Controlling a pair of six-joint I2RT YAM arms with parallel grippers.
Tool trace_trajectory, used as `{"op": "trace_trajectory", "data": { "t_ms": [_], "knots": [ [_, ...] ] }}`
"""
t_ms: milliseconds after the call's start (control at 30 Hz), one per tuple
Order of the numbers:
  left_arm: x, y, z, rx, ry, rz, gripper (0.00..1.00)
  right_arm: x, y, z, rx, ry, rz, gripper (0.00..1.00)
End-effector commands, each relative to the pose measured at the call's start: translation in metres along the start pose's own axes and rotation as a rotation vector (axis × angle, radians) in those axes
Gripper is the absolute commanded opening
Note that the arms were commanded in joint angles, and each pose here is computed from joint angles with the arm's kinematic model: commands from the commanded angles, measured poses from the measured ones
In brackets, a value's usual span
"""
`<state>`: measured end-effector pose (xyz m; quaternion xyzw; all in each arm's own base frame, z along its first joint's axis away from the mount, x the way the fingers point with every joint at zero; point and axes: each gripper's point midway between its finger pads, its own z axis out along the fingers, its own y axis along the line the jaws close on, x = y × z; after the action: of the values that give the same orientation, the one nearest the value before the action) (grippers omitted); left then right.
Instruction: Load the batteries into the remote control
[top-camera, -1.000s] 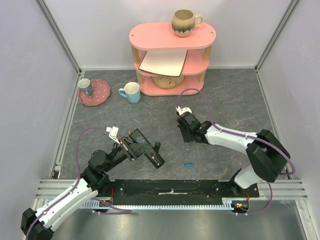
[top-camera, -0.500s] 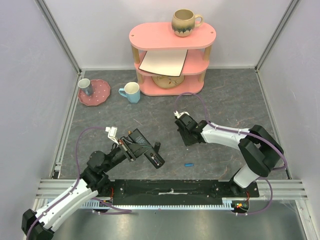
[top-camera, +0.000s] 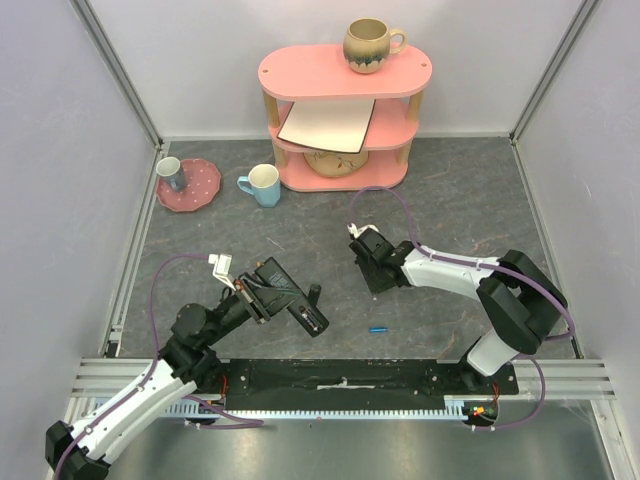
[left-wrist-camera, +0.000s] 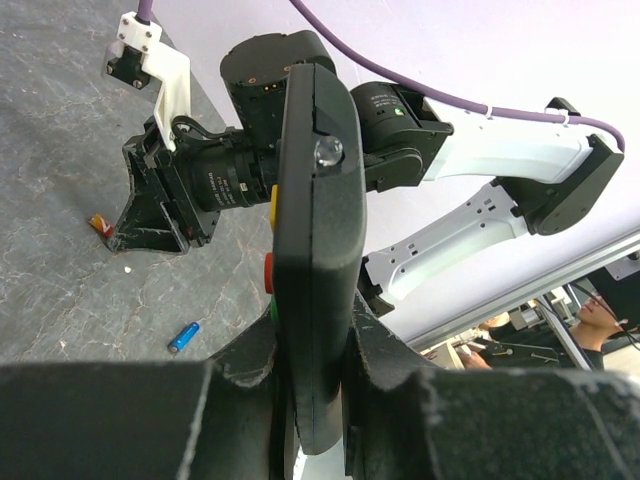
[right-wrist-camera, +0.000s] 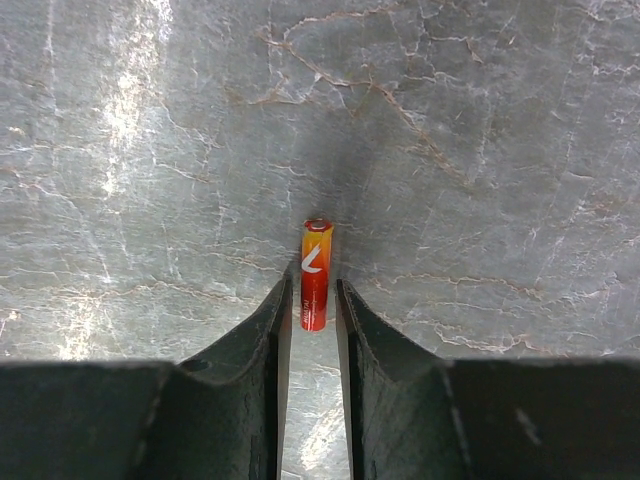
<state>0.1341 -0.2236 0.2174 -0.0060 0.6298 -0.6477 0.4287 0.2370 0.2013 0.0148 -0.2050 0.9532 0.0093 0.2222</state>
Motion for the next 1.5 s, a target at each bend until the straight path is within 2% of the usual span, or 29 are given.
{"op": "trace_trajectory", "data": {
  "t_ms": [0,300,467,633,800,933,967,1100,1200,1267,1300,1333,1400,1467],
  "knots": [
    [0.017,0.021,-0.005,-0.024,0.043,0.031,0.02,0.005,0.001,-0.006,-0.005,0.014,0.0,0.31],
    [0.017,0.02,-0.004,-0.025,0.044,0.031,0.02,0.019,0.001,-0.003,-0.014,0.041,0.009,0.24],
    [0.017,0.021,-0.002,-0.03,0.047,0.028,0.02,0.023,0.0,-0.004,-0.015,0.046,0.017,0.32],
    [0.017,0.023,-0.001,-0.033,0.045,0.024,0.02,0.026,0.001,-0.003,-0.02,0.055,0.012,0.32],
    [0.016,0.024,-0.001,-0.04,0.042,0.02,0.02,0.029,0.002,0.0,-0.026,0.065,0.009,0.22],
    [0.015,0.028,0.0,-0.06,0.032,0.007,0.02,0.026,0.002,-0.003,-0.026,0.055,0.021,0.0],
    [0.015,0.03,0.001,-0.069,0.026,-0.006,0.02,0.021,0.003,-0.007,-0.031,0.041,0.029,0.0],
    [0.002,0.038,0.006,-0.113,-0.051,-0.061,0.02,-0.005,0.014,-0.044,-0.115,-0.03,0.062,0.0],
    [-0.002,0.051,0.01,-0.174,-0.083,-0.109,0.02,-0.032,0.027,-0.096,-0.232,-0.113,0.061,0.0],
    [-0.002,0.062,0.012,-0.218,-0.102,-0.143,0.02,-0.05,0.03,-0.136,-0.282,-0.172,0.021,0.0],
    [-0.001,0.066,0.011,-0.226,-0.109,-0.157,0.02,-0.045,0.031,-0.148,-0.295,-0.15,-0.013,0.0],
    [-0.01,0.057,0.013,-0.177,-0.148,-0.162,0.02,-0.056,0.036,-0.167,-0.323,-0.181,-0.052,0.0],
    [-0.007,0.065,0.012,-0.192,-0.158,-0.192,0.02,-0.045,0.045,-0.181,-0.358,-0.124,-0.116,0.0],
    [-0.007,0.057,0.017,-0.158,-0.142,-0.187,0.02,-0.045,0.061,-0.199,-0.401,-0.135,-0.198,0.0]
  ]
}}
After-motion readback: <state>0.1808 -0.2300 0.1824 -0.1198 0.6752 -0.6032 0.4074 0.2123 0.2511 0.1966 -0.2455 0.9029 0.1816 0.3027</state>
